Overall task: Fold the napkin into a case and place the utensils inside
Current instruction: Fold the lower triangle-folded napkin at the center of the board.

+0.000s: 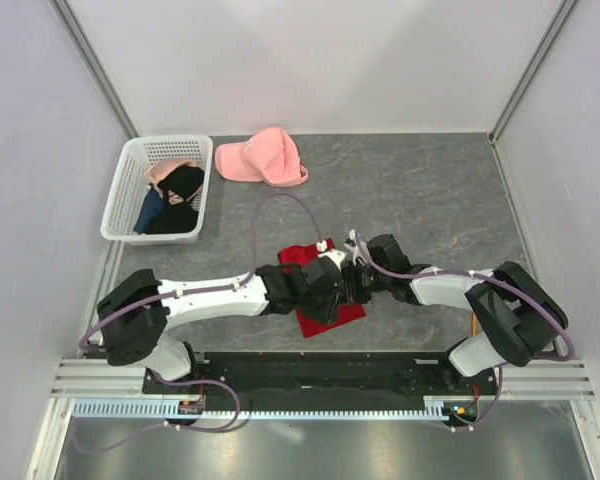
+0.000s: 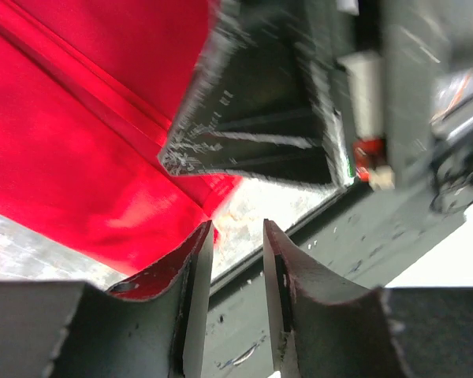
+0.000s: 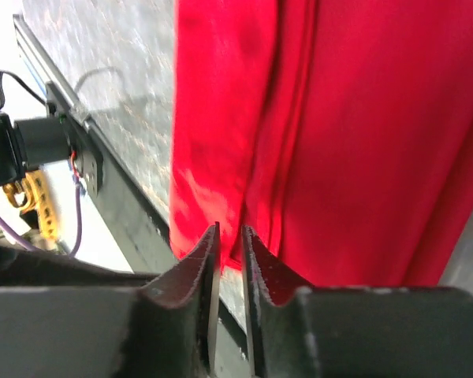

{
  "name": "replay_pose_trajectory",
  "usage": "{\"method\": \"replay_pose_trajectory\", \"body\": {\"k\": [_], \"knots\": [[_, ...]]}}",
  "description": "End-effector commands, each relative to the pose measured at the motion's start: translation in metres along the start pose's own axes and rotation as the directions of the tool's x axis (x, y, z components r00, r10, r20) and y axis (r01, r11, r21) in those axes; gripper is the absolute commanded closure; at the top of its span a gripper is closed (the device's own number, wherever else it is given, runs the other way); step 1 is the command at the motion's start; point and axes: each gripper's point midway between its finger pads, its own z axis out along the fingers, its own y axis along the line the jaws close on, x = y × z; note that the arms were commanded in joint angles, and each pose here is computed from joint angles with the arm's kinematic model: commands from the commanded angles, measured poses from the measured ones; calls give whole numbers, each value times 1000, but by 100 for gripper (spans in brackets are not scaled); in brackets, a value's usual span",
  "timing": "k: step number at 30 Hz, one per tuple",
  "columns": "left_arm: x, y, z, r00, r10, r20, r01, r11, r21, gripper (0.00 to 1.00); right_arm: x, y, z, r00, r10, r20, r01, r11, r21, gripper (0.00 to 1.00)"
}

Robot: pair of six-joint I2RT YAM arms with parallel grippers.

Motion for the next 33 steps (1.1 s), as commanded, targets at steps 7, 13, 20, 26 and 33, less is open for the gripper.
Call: {"method": "replay_pose_trajectory", "body": {"k": [7, 13, 20, 26, 33], "knots": [[13, 7, 17, 982, 150, 114, -126, 972, -196, 61, 17, 6, -7, 999, 38, 24, -37, 997, -72, 83], [22, 20, 19, 983, 157, 93, -126, 953, -275, 61, 16, 8, -9, 999, 34, 33, -32, 997, -75, 83], [21, 23, 24, 982, 169, 88, -134, 941, -312, 62, 16, 8, -10, 999, 38, 32, -35, 996, -80, 83], [24, 25, 25, 982, 169, 82, -134, 937, -323, 66, 18, 8, -10, 999, 37, 33, -34, 996, -78, 84], [18, 20, 15, 983, 146, 112, -107, 948, -299, 78, 20, 8, -8, 999, 38, 22, -36, 996, -87, 85]]}}
